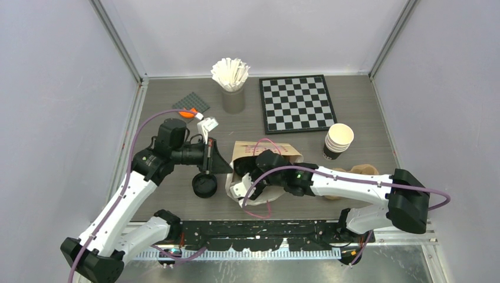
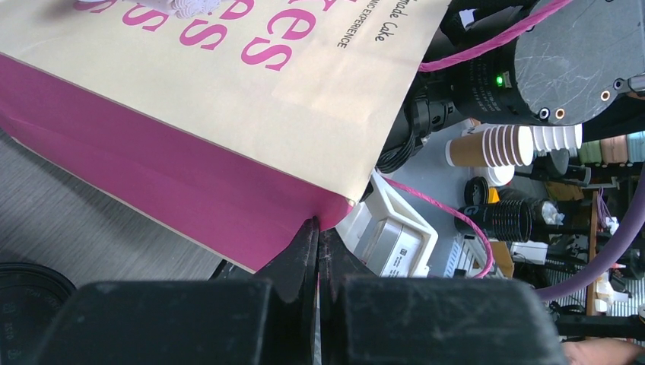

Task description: Pack the takeout coffee

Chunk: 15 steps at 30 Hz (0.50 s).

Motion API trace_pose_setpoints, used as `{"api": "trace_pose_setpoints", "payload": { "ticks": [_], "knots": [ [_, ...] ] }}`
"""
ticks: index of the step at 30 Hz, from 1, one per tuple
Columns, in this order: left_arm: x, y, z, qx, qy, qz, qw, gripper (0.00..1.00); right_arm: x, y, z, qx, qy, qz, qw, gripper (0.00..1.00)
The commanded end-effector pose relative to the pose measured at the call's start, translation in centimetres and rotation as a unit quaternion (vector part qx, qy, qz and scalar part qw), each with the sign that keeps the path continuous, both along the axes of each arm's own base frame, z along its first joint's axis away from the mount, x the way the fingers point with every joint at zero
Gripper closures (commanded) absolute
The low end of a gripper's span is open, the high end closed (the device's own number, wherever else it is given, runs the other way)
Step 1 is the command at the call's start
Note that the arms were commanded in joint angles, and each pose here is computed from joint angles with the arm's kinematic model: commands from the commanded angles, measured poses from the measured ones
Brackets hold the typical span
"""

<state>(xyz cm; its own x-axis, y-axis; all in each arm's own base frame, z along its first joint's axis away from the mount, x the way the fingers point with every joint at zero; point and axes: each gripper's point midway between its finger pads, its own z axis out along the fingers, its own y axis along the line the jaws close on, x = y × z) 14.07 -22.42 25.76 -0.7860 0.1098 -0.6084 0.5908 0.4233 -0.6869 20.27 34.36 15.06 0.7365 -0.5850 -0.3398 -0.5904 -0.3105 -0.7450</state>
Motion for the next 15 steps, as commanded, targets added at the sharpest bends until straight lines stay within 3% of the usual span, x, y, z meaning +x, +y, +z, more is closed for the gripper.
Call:
{"api": "trace_pose_setpoints", "payload": {
  "ticks": [1, 15],
  "knots": [
    [-0.1, -0.3, 1.5, -0.015, -0.008, -0.005, 1.0, 1.0, 0.7, 0.2, 0.1, 0.001, -0.008, -0.003, 1.0, 0.37],
    [0.2, -0.2, 1.5, -0.008, -0.005, 0.005, 1.0, 1.0, 0.7, -0.3, -1.4, -0.017, 0.008, -0.013, 1.0, 0.38]
  ]
}}
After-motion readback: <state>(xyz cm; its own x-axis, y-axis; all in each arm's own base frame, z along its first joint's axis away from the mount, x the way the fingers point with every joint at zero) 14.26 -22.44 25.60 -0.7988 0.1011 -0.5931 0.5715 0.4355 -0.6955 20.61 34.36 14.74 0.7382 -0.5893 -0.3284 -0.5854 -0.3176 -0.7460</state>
